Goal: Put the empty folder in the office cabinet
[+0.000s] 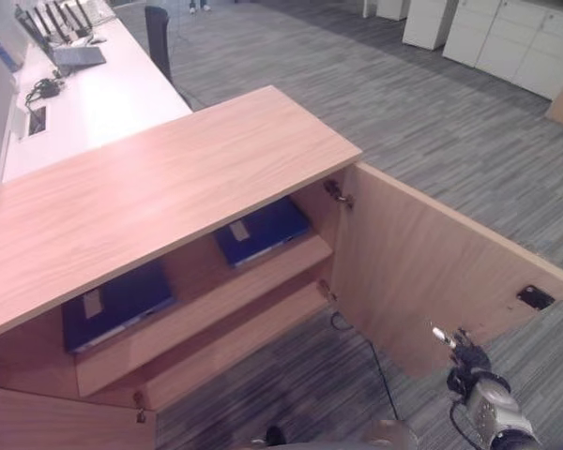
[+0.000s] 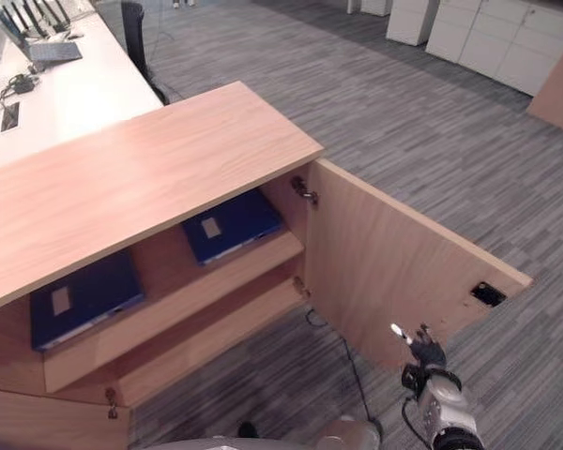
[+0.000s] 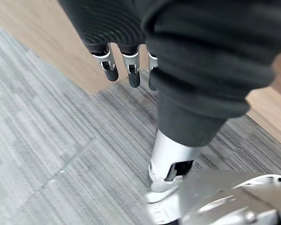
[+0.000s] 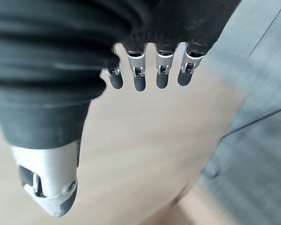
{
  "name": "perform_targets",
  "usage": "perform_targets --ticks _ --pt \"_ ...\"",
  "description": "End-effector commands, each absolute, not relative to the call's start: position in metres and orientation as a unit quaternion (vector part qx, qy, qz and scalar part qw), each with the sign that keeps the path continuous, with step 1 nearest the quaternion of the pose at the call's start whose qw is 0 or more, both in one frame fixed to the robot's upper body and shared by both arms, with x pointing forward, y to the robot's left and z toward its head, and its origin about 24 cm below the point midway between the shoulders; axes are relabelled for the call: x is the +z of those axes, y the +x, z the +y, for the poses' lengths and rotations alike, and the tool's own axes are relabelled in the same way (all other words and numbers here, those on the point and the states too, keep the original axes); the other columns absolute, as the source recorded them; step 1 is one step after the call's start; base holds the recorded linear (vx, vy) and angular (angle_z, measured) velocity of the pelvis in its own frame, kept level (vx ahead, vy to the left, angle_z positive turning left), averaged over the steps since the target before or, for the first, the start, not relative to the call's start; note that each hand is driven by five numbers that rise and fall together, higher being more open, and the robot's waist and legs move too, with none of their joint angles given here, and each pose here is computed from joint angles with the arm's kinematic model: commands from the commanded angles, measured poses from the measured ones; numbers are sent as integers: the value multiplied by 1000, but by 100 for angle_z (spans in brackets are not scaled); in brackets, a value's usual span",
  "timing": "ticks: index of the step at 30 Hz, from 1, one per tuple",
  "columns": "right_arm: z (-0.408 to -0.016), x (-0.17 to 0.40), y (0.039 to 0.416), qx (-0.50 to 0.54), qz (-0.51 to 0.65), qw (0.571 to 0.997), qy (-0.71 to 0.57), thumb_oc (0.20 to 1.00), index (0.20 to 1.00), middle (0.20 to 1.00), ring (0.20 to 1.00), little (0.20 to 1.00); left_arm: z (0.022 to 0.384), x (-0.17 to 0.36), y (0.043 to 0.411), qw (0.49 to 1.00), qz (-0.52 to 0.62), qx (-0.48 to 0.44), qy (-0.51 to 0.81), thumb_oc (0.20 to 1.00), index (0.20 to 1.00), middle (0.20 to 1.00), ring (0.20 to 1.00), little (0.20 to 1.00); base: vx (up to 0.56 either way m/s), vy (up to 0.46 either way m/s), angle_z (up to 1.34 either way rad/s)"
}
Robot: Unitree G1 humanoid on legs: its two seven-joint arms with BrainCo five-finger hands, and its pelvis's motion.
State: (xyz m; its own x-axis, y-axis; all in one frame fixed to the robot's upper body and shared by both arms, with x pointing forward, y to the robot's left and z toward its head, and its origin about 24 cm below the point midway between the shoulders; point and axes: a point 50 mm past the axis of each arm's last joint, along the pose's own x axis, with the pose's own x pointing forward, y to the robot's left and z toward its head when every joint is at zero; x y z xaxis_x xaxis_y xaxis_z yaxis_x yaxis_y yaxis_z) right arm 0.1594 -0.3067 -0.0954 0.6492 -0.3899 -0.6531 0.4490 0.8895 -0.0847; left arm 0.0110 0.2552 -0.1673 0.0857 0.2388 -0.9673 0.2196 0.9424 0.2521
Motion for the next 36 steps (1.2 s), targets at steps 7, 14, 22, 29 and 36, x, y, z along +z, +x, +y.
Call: perform_targets --ticks 7,14,22,29,36 --pt "-321 -84 164 -252 315 914 48 1000 1000 1000 1000 1000 253 -168 18 721 671 15 171 1000 1000 1000 1000 1000 21 -209 -42" --pt "-365 -91 115 -165 493 833 -189 1000 1000 1000 1000 1000 255 -166 42 735 651 -9 187 1000 1000 1000 1000 1000 -1 -198 4" --pt "-419 -22 150 -186 419 829 -321 1000 1000 1000 1000 1000 283 -157 34 732 656 17 180 1000 1000 1000 1000 1000 23 -137 -2" --pt "-407 39 210 -180 244 883 -359 1000 1000 1000 1000 1000 279 -159 22 732 660 27 167 1000 1000 1000 1000 1000 3 -98 -7" --pt "-363 82 259 -115 95 924 -352 1000 1000 1000 1000 1000 277 -160 11 726 667 37 161 1000 1000 1000 1000 1000 7 -68 11"
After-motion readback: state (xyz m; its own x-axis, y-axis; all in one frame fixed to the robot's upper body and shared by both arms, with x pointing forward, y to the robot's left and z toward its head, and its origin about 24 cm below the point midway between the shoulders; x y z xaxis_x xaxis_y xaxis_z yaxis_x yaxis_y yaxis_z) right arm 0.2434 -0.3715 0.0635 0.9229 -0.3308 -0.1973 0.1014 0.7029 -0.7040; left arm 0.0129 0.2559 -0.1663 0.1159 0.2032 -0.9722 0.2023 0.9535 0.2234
